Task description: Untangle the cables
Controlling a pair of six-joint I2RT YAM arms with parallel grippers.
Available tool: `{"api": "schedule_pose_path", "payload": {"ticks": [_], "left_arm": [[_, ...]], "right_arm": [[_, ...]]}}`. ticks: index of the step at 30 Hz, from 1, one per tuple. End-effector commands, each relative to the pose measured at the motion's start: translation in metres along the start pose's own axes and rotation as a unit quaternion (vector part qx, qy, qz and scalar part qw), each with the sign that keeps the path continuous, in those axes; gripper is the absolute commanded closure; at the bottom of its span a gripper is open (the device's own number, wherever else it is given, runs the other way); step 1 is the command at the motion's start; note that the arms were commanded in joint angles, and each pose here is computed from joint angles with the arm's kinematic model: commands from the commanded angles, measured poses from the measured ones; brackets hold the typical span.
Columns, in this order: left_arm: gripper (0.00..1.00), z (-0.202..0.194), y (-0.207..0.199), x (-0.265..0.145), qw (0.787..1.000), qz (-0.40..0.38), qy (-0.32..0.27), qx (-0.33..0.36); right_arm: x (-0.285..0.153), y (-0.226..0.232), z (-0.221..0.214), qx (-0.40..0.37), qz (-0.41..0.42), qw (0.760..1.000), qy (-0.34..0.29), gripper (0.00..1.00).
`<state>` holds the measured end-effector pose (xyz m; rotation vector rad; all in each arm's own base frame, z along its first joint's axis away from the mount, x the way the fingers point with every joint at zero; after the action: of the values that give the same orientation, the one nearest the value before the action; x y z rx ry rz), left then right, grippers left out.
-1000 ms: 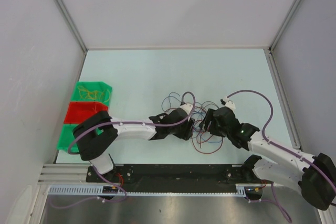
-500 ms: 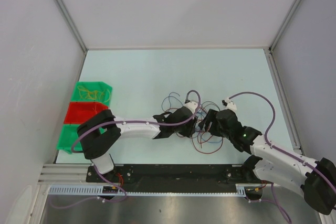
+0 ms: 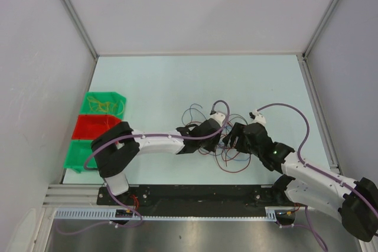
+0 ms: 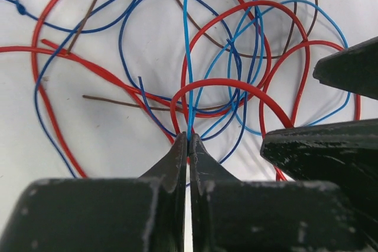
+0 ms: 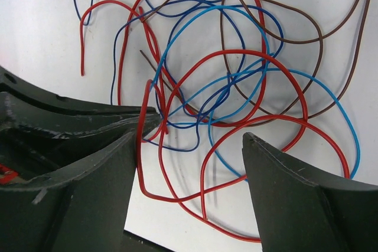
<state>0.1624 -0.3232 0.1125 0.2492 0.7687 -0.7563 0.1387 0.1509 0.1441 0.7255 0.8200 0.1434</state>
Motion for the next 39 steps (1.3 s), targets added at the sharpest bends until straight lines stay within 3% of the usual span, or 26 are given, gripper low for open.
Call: {"api": "schedule_pose_path", "payload": {"ticks": [1,14,20,31,35,39], "left_arm": [[1.0,0.038,-0.004,-0.032,0.999,0.009,-0.033,0.005],[1.0,0.087,-0.004,-0.119,0.999,-0.02,-0.048,0.016],[1.0,0.108,-0.001,-0.154,0.998,-0.016,-0.057,0.025],[1.0,0.178,0.011,-0.23,0.984,-0.015,-0.176,0.012],[1.0,0.205,0.021,-0.264,0.973,-0.008,-0.231,0.01],[1.0,0.239,0.035,-0.313,0.948,0.004,-0.318,0.002]], "right_arm": [[0.003,0.003,0.003,-0.002,0.01,1.0,-0.013,0.25],[0.003,0.003,0.004,0.003,0.008,1.0,-0.02,0.27],[0.002,0.003,0.005,0.004,0.01,1.0,-0.023,0.47],[0.004,0.003,0.004,0.0,0.009,1.0,-0.019,0.71],[0.004,0.002,0.004,-0.003,0.007,1.0,-0.019,0.74],[0.005,0.001,0.003,-0.005,0.008,1.0,-0.018,0.75]]}}
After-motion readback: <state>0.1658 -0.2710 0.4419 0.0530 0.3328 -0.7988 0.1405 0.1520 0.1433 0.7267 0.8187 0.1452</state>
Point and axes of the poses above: each gripper's point midway between its finger pads, its own x axis out along the fingers, its own y axis along the line the jaws close on, z = x × y, the point moved 10 cm from there along -x, back along the fingers, and after that the axes turned 12 degrees about x, right-handed, at the moved point
